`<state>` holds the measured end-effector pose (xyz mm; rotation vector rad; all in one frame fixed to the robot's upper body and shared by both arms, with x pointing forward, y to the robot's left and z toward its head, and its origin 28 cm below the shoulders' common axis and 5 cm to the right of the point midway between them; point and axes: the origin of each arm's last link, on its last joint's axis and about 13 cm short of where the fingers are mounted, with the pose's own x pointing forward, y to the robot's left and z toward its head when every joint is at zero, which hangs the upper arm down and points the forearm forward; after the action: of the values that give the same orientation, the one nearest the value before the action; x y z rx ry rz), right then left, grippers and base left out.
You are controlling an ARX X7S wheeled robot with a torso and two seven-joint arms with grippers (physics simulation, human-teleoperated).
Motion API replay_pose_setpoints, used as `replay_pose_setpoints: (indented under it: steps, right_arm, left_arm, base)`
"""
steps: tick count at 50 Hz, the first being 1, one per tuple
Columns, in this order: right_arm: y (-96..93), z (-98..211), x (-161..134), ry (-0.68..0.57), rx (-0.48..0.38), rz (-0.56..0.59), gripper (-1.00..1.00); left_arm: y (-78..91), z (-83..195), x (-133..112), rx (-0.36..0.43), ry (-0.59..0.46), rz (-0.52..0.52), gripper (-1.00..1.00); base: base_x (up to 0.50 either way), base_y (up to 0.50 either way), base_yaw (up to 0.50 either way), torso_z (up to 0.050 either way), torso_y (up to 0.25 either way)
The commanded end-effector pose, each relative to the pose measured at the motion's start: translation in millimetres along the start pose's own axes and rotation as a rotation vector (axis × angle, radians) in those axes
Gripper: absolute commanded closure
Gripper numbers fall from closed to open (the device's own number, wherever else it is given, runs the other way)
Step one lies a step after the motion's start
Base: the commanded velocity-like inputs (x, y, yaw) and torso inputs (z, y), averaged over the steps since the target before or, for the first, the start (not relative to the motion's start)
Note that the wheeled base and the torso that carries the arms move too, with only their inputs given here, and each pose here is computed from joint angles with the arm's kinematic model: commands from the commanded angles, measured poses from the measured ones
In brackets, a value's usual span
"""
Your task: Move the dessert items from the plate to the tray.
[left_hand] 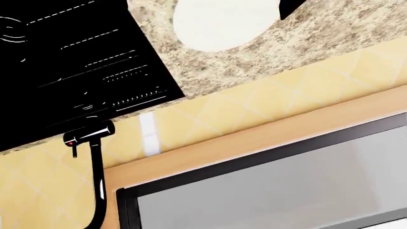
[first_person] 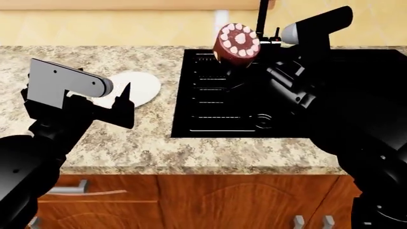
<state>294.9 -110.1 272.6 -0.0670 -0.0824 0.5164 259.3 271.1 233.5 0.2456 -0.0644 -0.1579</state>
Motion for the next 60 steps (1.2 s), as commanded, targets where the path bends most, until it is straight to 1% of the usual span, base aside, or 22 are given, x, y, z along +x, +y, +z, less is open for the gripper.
replay_pose_setpoints:
  steps: [1,3,9,16,26,31,38,46,51,60]
  right_arm:
    - [-2.4,0.5,-7.5,-0.016,-0.043,-0.023,1.0]
    - [-3.2,-1.7,-9.7,-0.015,-0.05,-0.026,1.0]
    - [-7.5,-9.1,-15.2,-0.013,-0.036,-0.045,1.0]
    - [-9.0,-15.9,-18.6,-0.006,-0.028,-0.041,1.0]
    - [-10.3,-13.2,-23.3,-0.026,-0.029,-0.046,1.0]
    - [-10.7,-13.6,-24.4,-0.03,-0.026,-0.056,1.0]
    - [-8.5,-13.4,-17.3,-0.02,-0.034,-0.058,1.0]
    - [-5.8,-20.6,-13.1,-0.016,-0.05,-0.054,1.0]
    - [-7.1,-20.7,-18.8,-0.02,-0.048,-0.071,1.0]
    - [-10.6,-23.6,-25.1,-0.028,-0.04,-0.089,1.0]
  left_arm:
    - [-1.2,0.6,0.9,0.004,-0.009,-0.006,-1.0]
    - [-2.1,0.3,0.4,0.004,-0.008,-0.009,-1.0]
    - [-3.2,3.1,2.8,0.007,-0.01,-0.012,-1.0]
    - [-5.4,3.5,6.4,-0.009,-0.015,-0.013,-1.0]
    - [-7.5,5.1,6.5,-0.023,-0.029,-0.025,-1.0]
    - [-7.5,7.3,8.2,-0.029,-0.045,-0.026,-1.0]
    - [-3.9,5.7,4.9,-0.055,-0.07,-0.016,-1.0]
    - [-2.1,-6.7,0.7,-0.083,-0.077,-0.017,-1.0]
    - [-2.4,-8.2,-1.0,-0.082,-0.077,-0.016,-1.0]
    - [-5.8,-3.4,3.4,-0.066,-0.076,-0.028,-1.0]
  base:
    - [-0.21,-0.5,0.0,0.05,0.039]
    - [-0.18,-0.5,0.0,0.05,0.039]
    - [-0.16,-0.5,0.0,0.05,0.039]
    - [-0.15,-0.5,0.0,0.05,0.039]
    - [-0.14,-0.5,0.0,0.05,0.03]
    - [-0.13,-0.5,0.0,0.0,0.0]
    - [-0.11,-0.5,0.0,0.0,0.0]
    - [-0.06,-0.5,0.0,0.0,0.0]
    - [-0.03,-0.5,0.0,0.0,0.0]
    - [-0.03,-0.5,0.0,0.0,0.0]
